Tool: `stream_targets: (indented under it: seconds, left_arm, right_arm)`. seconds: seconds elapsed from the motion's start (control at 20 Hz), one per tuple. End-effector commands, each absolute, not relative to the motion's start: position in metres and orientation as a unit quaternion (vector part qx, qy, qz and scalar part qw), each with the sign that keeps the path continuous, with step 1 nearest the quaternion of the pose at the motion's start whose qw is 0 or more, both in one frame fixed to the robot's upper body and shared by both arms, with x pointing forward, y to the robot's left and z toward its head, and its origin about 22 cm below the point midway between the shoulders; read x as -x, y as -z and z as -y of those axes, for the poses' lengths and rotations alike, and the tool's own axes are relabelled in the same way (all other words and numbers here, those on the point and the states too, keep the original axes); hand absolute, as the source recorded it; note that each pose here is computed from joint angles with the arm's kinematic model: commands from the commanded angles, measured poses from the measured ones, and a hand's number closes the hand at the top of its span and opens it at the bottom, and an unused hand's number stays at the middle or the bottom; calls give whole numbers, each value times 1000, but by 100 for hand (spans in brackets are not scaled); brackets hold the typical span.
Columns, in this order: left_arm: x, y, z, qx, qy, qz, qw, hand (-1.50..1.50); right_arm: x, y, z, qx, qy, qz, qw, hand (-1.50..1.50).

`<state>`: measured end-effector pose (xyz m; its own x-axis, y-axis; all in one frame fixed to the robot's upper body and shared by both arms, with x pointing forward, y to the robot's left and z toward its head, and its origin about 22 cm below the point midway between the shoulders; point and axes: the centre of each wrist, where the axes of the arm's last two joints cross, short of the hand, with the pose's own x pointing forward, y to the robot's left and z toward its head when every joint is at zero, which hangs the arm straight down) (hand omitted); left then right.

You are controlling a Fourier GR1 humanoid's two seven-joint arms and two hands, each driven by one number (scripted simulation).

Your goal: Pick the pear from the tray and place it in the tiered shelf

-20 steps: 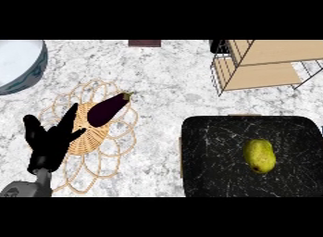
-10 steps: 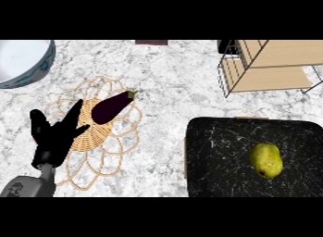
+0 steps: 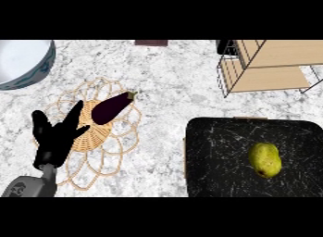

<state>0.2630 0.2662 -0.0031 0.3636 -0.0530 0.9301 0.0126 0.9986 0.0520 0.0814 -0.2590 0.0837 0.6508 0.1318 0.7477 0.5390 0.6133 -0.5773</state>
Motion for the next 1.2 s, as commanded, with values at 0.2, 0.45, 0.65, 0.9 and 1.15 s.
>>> stream_targets:
  seconds: [0.2,0.45,0.65,0.9,1.15]
  left_arm:
    - [-255,21,-286,-39,-2,531,846,0]
    - [-247,34,-278,-39,-13,523,851,0]
    - [-243,27,-304,-38,-12,530,847,0]
    - [-246,17,-301,-34,-16,533,845,0]
    - [-241,26,-294,-51,-14,527,848,0]
  right_arm:
    - [-122,-87,219,477,106,357,796,-150]
    - [-166,-86,182,476,94,361,796,-150]
    - [-187,-83,187,487,87,335,802,-150]
    - [-211,-70,171,512,79,314,795,-150]
    - [-218,-66,172,521,74,310,792,-150]
